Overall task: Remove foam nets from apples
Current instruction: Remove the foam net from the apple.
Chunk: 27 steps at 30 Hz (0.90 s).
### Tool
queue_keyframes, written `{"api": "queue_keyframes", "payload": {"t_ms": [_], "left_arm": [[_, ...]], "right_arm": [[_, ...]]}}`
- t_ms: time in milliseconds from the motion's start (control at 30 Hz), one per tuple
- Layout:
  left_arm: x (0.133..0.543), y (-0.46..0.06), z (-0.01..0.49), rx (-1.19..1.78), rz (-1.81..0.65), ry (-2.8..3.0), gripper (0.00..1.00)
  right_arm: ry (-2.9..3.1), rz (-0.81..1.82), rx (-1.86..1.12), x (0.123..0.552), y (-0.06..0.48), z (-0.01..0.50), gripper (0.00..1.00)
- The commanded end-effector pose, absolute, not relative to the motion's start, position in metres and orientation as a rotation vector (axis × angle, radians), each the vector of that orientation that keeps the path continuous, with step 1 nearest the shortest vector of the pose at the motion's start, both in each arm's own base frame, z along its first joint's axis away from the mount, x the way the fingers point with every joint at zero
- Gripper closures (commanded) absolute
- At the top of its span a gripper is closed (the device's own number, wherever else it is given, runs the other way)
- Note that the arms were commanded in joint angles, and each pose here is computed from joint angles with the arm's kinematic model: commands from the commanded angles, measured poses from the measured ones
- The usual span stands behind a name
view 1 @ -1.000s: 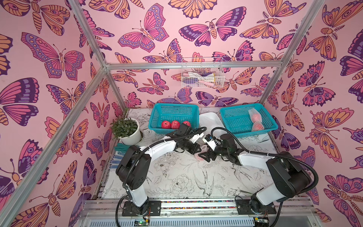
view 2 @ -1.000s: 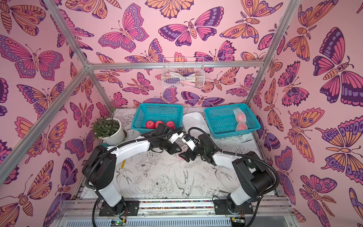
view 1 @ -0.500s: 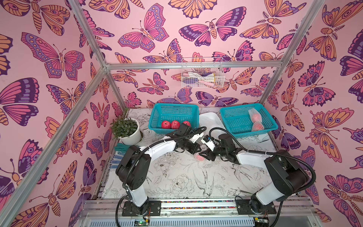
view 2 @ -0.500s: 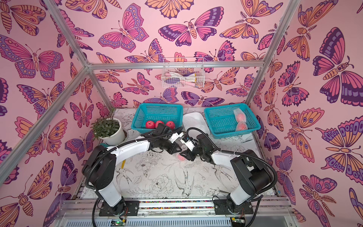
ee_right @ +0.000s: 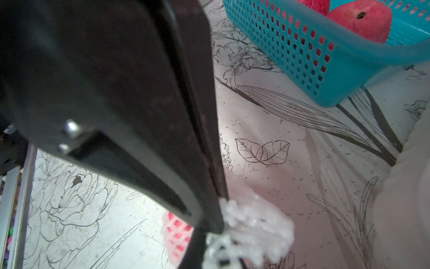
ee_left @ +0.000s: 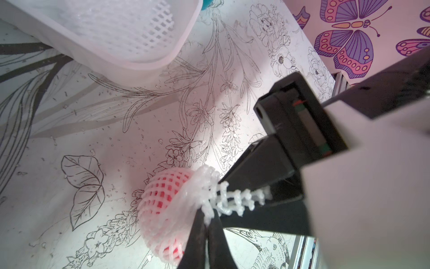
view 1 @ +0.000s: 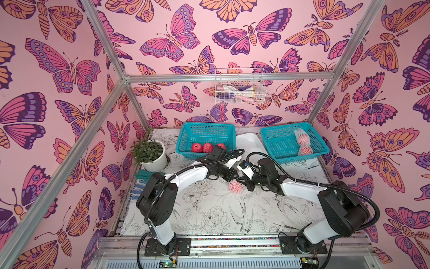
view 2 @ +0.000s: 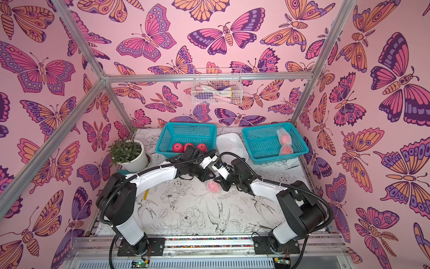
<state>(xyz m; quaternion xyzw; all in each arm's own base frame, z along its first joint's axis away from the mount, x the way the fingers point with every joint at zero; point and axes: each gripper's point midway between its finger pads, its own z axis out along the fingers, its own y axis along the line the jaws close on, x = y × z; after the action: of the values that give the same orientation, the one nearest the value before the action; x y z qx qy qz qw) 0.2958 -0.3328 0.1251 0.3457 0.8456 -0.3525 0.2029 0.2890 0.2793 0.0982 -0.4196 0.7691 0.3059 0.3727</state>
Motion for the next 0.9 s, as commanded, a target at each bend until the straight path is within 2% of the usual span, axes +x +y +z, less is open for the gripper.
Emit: {"api": "queue_keyframes", "payload": {"t_ms": [0,133,200,267,367,467,700,867], "left_arm": [[0.294,-0.331,0.137,0.965,-0.976,2.34,1.0],[0.294,-0.329,0.138,0.965,-0.96,2.335,1.0],[0.294,-0.329,0.138,0.967,-0.955,2.337,1.0],[0.293,-0.328,0.137,0.968,-0.952,2.338,1.0],[0.294,-0.328,0.133,0.965,-0.953,2.352,1.0],[0.293,-0.329,0.13,0.965,-0.961,2.361,1.0],[0.295,-0.328,0.132,0.962,-0.955,2.354,1.0],[0.295,-0.329,0.134,0.952,-0.968,2.354,1.0]], "right_arm": [[1.896,0.764,-1.043,0.294,0.282,0.122,0.94],[1.899,0.77,-1.049,0.293,0.282,0.121,0.96],[1.91,0.772,-1.052,0.293,0.283,0.119,0.92],[1.927,0.765,-1.05,0.293,0.281,0.117,0.83],[1.946,0.732,-1.039,0.294,0.276,0.117,0.49],[1.965,0.654,-1.05,0.294,0.266,0.112,0.32],[1.957,0.596,-1.025,0.29,0.245,0.112,0.14],[1.937,0.66,-1.095,0.279,0.251,0.1,0.08]]}}
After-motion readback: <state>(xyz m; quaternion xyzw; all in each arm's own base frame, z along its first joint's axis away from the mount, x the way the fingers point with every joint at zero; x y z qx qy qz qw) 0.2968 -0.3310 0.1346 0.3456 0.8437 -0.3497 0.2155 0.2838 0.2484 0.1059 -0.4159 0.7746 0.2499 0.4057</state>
